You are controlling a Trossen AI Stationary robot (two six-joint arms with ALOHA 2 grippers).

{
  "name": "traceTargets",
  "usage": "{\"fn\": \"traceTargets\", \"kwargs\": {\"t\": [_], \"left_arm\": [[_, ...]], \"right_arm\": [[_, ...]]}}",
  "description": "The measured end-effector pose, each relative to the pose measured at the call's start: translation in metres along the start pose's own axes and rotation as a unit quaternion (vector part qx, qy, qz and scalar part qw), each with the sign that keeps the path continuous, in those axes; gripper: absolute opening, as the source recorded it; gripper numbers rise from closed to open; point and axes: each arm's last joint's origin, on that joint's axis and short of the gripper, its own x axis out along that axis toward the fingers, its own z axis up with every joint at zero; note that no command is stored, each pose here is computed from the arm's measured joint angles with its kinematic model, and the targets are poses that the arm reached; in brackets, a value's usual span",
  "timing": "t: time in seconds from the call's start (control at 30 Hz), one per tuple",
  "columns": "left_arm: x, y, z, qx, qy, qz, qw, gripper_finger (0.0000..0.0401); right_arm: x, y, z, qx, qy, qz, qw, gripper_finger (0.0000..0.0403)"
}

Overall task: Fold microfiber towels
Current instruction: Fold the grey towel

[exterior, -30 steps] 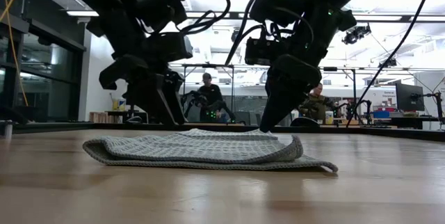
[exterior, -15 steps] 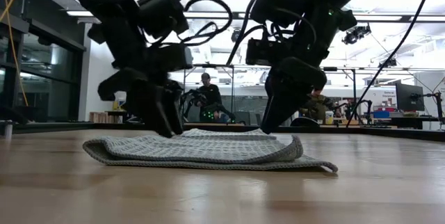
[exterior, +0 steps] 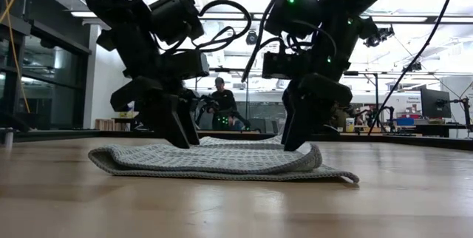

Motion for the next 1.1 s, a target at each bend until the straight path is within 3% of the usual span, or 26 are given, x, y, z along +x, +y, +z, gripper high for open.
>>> {"fn": "traceTargets", "kwargs": {"t": [0.37,0.77,1.1], "left_arm": [[0.0002,0.0,-0.0006,0.0,0.003,0.0,1.0,0.0209],[0.0003,0.0003,-0.001,0.0,0.006,0.011,1.0,0.0206],[0.0005,0.0001,-0.0016,-0.008,0.008,0.01,1.0,0.0107]], "right_arm": [[0.0042,-0.0054,-0.0001,0.008,0.006,0.01,1.0,0.0206],[0.0045,-0.0058,-0.001,0.011,0.01,0.005,1.0,0.0102],[0.0048,-0.0058,-0.0016,0.012,0.013,0.005,1.0,0.0027]]}}
